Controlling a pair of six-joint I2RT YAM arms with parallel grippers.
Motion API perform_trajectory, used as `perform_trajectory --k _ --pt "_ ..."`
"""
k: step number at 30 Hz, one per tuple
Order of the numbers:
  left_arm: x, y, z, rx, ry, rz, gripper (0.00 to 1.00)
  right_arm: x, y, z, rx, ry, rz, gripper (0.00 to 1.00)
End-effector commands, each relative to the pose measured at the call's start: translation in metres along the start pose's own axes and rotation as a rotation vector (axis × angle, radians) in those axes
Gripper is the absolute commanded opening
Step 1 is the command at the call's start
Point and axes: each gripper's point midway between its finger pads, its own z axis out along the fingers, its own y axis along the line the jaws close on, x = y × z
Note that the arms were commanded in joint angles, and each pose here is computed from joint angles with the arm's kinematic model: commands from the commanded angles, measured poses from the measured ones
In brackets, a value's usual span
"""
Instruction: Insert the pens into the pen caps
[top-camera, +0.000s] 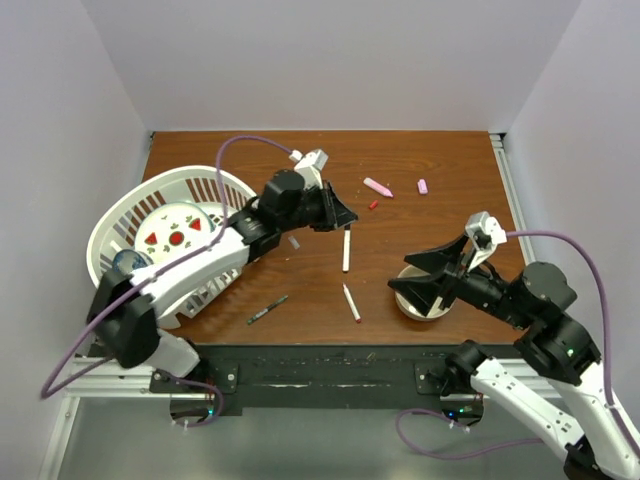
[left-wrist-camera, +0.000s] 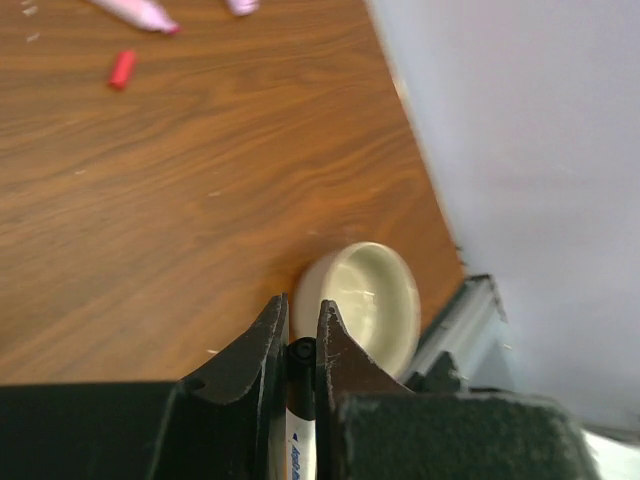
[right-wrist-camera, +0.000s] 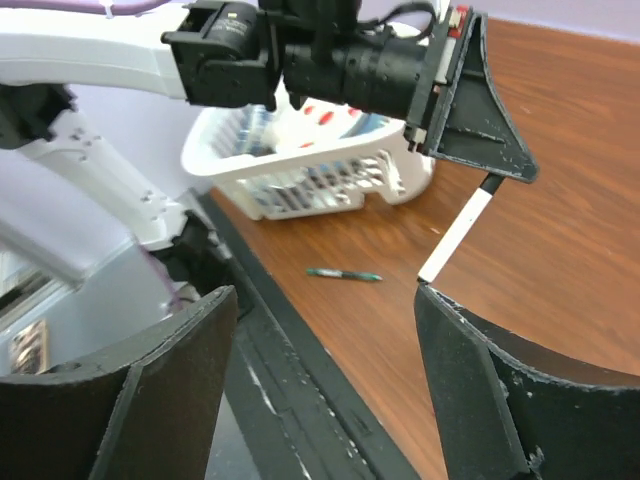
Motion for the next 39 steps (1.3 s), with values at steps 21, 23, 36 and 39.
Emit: perform_trajectory --k 21,23,36,39 --pt "0.034 0.189 0.146 -0.359 0.033 -0.135 0.16 0.048 -0.060 0.008 0.306 0.150 0.134 0.76" --pt "0.032 0.193 0.144 -0.378 0.027 -0.134 0.21 0.050 -0.063 0.009 0.319 0.161 0.138 0.76" --pt "-0.049 0.143 0.061 -0.362 -0.062 0.055 0.66 0.138 -0.112 0.027 0.517 0.421 0.263 0.60" --pt "-0.049 0.134 0.027 -0.355 -0.081 0.089 0.70 0.167 -0.121 0.040 0.530 0.485 0.291 0.55"
